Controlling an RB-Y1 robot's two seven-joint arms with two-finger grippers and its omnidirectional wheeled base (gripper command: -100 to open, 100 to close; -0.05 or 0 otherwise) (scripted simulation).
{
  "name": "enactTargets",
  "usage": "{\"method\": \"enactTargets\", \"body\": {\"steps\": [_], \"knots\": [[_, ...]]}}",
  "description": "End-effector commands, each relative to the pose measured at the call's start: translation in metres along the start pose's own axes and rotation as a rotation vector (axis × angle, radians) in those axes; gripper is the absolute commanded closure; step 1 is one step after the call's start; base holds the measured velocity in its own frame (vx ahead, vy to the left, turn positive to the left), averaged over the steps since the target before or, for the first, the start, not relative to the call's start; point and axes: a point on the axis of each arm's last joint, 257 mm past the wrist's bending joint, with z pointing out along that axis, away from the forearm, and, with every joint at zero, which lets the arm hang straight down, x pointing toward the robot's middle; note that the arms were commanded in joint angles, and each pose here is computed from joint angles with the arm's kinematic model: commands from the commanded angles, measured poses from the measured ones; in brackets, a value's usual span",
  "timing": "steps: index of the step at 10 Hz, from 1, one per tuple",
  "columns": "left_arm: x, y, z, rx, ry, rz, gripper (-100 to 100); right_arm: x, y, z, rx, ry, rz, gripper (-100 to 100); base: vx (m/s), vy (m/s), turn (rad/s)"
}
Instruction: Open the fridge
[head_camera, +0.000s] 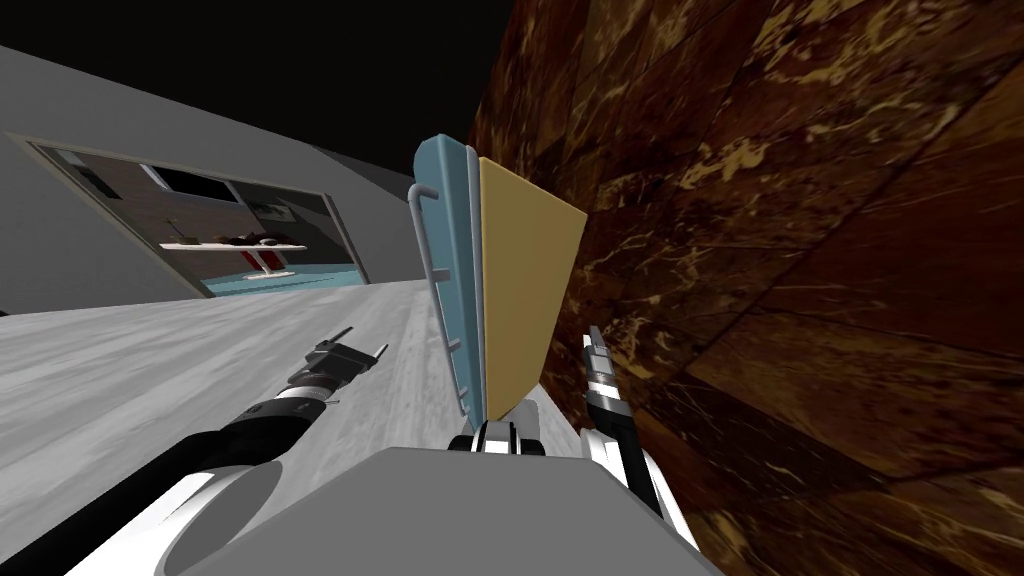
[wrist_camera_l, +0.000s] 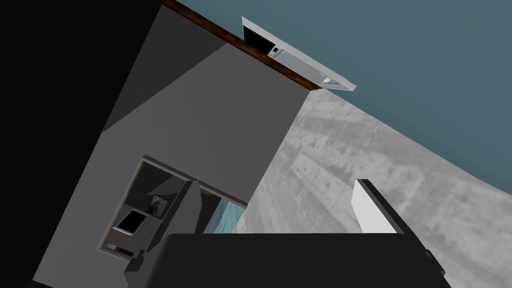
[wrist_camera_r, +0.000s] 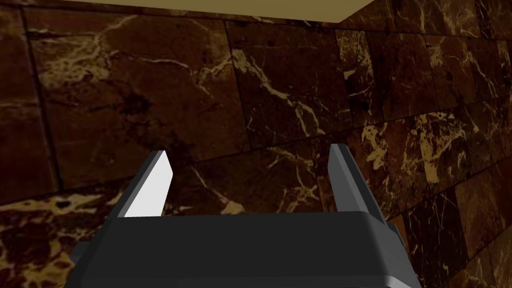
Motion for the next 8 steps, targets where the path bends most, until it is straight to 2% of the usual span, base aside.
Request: {"method": "enactTargets", "body": {"steps": [1, 6, 7, 8], "knots": [[-0.001, 0.000, 0.000, 0.000, 0.000, -0.001, -100, 0.000, 0.000, 0.000, 0.000, 0.000, 0.000, 0, -0.006, -0.023, -0.042], [-0.001, 0.000, 0.000, 0.000, 0.000, -0.001, -100, 0.000, 0.000, 0.000, 0.000, 0.000, 0.000, 0, 0.000, -0.005, 0.002], [-0.014, -0.007, -0.007, -0.007, -0.026, -0.012, -100, 0.000, 0.000, 0.000, 0.000, 0.000, 0.000, 0, 0.009, -0.054, 0.072], [-0.017, -0.009, -0.009, -0.009, -0.033, -0.016, -100, 0.000, 0.000, 0.000, 0.000, 0.000, 0.000, 0, 0.009, -0.103, 0.054]]}}
